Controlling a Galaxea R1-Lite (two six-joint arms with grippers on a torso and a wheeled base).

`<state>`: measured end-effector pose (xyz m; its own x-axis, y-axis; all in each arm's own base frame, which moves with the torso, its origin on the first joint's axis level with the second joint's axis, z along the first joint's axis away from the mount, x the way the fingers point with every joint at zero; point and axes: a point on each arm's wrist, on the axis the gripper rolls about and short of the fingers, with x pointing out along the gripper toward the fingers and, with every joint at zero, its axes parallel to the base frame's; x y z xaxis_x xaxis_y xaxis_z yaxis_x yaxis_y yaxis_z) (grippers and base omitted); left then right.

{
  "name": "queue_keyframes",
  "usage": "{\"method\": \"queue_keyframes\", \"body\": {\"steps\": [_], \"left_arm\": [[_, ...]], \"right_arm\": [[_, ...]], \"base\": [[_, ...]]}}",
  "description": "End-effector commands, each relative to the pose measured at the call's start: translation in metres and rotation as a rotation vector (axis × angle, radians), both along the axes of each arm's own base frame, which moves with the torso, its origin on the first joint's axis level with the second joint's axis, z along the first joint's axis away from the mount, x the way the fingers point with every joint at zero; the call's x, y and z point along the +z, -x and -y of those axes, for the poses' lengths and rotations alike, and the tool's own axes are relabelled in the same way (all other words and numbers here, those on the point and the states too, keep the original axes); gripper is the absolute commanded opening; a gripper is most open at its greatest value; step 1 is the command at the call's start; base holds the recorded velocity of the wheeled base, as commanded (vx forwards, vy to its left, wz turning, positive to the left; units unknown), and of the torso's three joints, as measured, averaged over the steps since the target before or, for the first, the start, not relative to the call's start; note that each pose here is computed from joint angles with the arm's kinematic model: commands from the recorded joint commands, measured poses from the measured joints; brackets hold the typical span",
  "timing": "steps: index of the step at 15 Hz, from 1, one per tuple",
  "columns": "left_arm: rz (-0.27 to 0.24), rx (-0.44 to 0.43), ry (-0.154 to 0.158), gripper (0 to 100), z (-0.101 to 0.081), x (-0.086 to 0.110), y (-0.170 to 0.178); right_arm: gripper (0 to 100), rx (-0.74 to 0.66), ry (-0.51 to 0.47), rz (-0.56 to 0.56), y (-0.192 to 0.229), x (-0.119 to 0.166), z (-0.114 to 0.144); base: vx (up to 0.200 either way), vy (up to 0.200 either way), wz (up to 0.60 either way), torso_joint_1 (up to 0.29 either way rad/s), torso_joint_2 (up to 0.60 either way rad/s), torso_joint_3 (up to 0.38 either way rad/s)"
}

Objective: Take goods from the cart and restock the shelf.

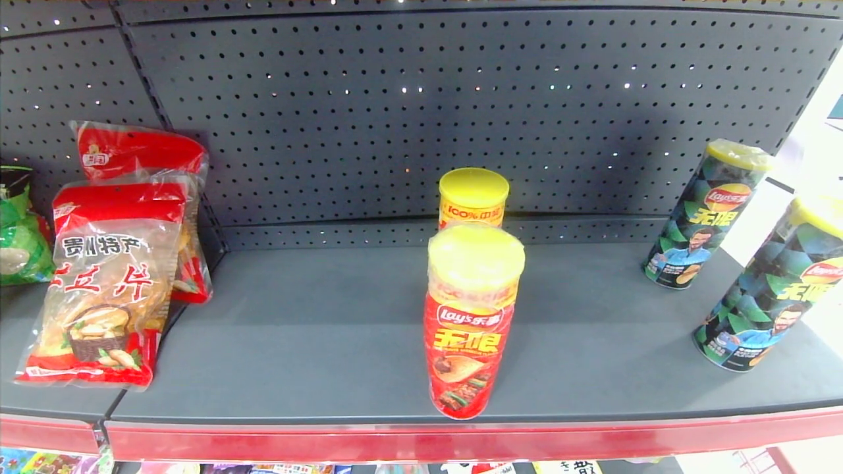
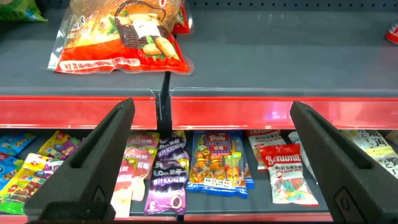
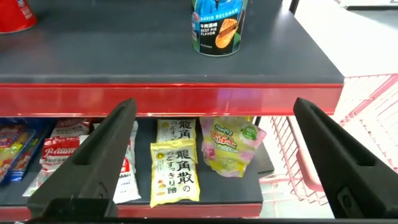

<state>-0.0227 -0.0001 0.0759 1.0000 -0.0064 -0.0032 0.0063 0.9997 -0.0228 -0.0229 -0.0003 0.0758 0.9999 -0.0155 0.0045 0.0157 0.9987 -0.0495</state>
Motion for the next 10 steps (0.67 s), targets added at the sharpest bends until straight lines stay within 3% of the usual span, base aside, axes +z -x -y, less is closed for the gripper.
{"method": "queue_keyframes", "body": {"steps": [1,2,4,10], "left_arm": [[-0.001,0.000,0.000,100,0.0000,0.0000,-0.0001],[-0.001,0.000,0.000,100,0.0000,0.0000,-0.0001],[-0.001,0.000,0.000,100,0.0000,0.0000,-0.0001],[-0.001,0.000,0.000,100,0.0000,0.0000,-0.0001]], "right_arm": [[100,0.000,0.006,-0.001,-0.0002,0.0002,0.0000],[0,-0.003,-0.013,-0.003,-0.0002,0.0001,0.0001],[0,-0.033,-0.062,-0.001,-0.0001,-0.0001,0.0008],[0,-0.029,-0.056,-0.001,-0.0001,-0.0001,0.0007]], "base": [[0.000,0.000,0.00,0.000,0.00,0.000],[0.000,0.000,0.00,0.000,0.00,0.000],[0.000,0.000,0.00,0.000,0.00,0.000],[0.000,0.000,0.00,0.000,0.00,0.000]]}}
